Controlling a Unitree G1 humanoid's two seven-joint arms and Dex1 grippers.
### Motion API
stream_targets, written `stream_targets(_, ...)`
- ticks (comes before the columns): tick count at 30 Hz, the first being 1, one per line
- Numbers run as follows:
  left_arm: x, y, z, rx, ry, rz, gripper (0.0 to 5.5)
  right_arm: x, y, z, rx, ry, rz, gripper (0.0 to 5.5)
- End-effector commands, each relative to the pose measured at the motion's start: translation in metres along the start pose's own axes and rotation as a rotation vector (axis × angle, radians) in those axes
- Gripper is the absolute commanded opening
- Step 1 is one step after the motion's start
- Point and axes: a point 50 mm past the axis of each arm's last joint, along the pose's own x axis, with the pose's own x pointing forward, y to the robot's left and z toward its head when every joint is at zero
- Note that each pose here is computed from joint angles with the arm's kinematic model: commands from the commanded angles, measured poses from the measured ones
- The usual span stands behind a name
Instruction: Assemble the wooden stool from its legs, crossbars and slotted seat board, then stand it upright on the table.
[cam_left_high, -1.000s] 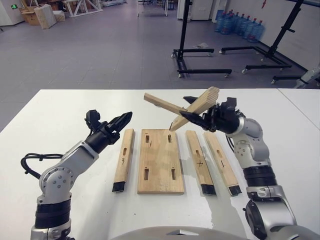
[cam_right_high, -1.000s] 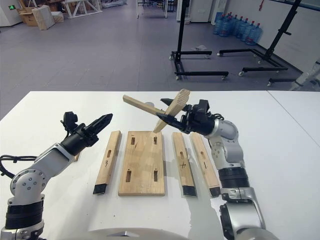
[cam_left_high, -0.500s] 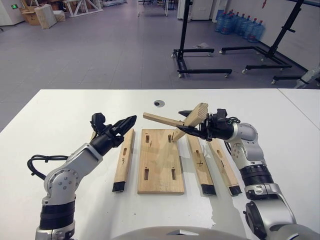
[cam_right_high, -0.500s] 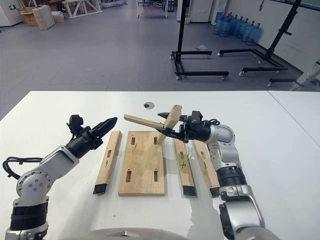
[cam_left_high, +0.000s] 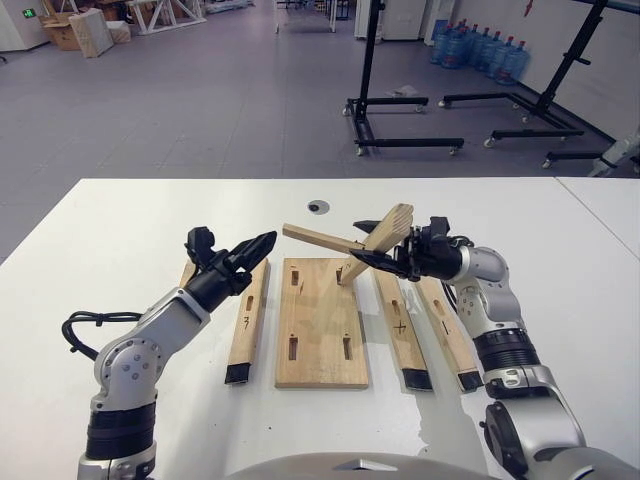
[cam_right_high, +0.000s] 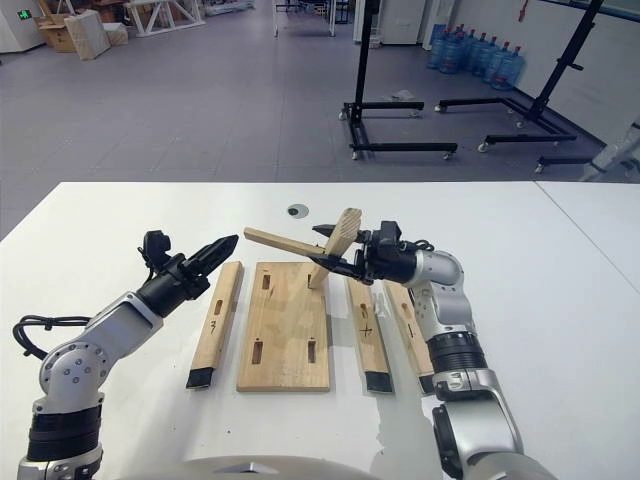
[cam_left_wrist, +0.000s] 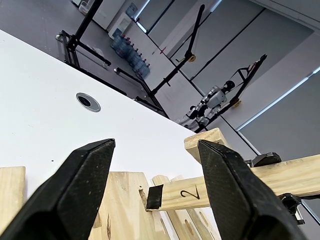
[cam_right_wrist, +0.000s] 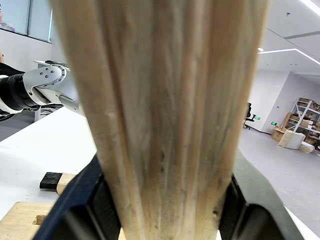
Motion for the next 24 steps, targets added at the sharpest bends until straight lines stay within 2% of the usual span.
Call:
stream_targets(1, -0.001, -0.002, -0.002, 0.022, 0.020, -0.002, 3.02, 0.001, -0.001, -0.002, -0.010, 0.005, 0.002, 2.05)
stream_targets(9, -0.001, -0.003, -0.004, 0.021, 0.023, -0.004, 3.02, 0.004, 0.004, -0.008, 0.024, 0.014, 0.032, 2.05)
stream_targets(15, 0.000, -0.004, -0.006, 0.021, 0.022, -0.006, 3.02, 0.001, 0.009, -0.012, 0.165, 0.058, 0.068, 2.05)
stream_targets(20, 0.001, -0.004, -0.007, 0.016, 0.017, -0.007, 3.02, -0.008, 0.006, -0.013, 0.315, 0.164, 0.061, 2.05)
stream_targets(24, 0.002, -0.004, -0.008, 0.014, 0.013, -0.009, 3.02, -0.014, 0.008, -0.025, 0.326, 0.258, 0.015, 2.05)
